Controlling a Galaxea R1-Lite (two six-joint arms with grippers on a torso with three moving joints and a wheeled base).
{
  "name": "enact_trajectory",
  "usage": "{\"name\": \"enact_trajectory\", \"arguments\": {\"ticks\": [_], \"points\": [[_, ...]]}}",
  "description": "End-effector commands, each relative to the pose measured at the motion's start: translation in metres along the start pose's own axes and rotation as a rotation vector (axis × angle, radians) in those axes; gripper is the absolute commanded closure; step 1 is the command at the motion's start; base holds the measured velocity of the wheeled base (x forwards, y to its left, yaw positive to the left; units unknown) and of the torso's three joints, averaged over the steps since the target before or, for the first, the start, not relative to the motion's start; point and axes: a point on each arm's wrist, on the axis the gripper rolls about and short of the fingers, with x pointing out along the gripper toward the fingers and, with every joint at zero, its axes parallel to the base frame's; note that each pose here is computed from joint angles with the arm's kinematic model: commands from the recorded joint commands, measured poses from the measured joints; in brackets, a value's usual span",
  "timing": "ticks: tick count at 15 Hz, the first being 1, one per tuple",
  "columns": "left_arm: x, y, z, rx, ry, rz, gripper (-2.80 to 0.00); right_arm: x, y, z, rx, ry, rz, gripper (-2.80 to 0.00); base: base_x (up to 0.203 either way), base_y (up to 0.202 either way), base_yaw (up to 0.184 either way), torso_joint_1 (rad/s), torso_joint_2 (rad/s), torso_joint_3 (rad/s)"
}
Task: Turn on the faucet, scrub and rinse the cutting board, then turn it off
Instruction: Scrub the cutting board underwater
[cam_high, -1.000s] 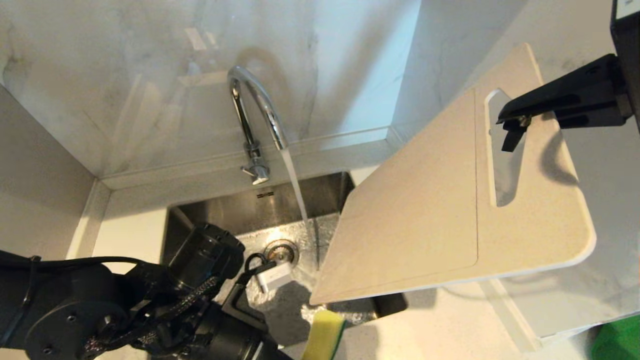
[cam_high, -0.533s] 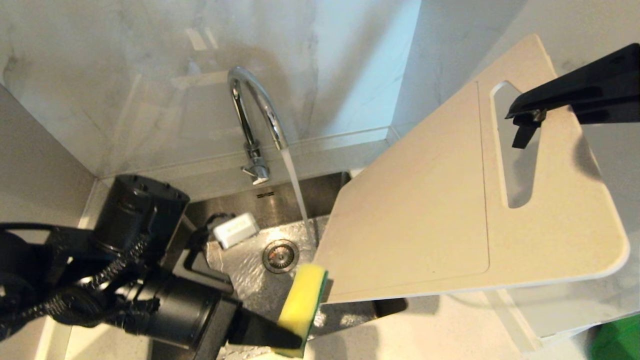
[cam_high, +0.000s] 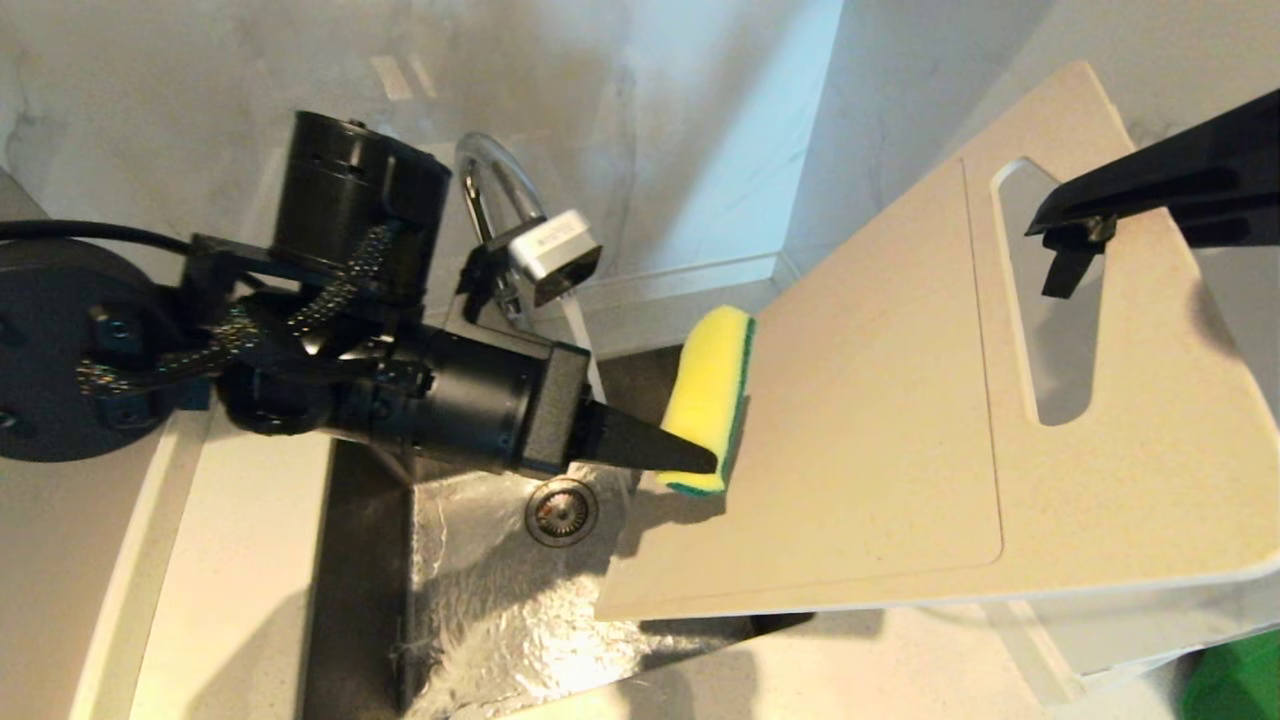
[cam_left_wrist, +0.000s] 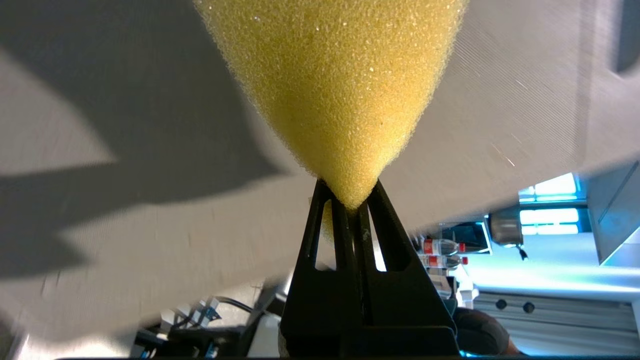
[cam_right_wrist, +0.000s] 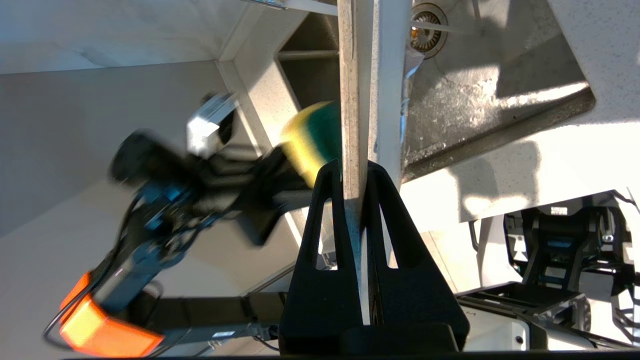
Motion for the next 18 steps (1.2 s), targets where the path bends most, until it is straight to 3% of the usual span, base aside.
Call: {"name": "enact_trajectory", "arguments": {"ticks": [1, 5, 9, 14, 18], "points": [[0.046, 0.027, 0.002, -0.026, 0.056, -0.005, 0.00, -0.002, 0.000, 0.000, 0.003, 0.001, 0.003, 0.00, 0.000, 0.000, 0.000, 0.000, 0.00, 0.000], [0.092, 0.048, 0.017, -0.002, 0.052, -0.025, 0.00, -0.002, 0.000, -0.001, 0.005, 0.004, 0.002, 0.00, 0.000, 0.000, 0.000, 0.000, 0.00, 0.000], [0.107, 0.073, 0.002, -0.067, 0.116, 0.016, 0.00, -0.001, 0.000, -0.001, 0.005, 0.006, 0.001, 0.00, 0.000, 0.000, 0.000, 0.000, 0.00, 0.000], [0.061, 0.103, -0.019, -0.139, 0.138, 0.121, 0.00, 0.000, 0.000, 0.000, 0.004, 0.006, 0.002, 0.00, 0.000, 0.000, 0.000, 0.000, 0.00, 0.000], [0.002, 0.103, -0.058, -0.198, 0.156, 0.199, 0.00, 0.002, 0.000, 0.001, 0.003, 0.006, 0.005, 0.00, 0.000, 0.000, 0.000, 0.000, 0.00, 0.000]]}}
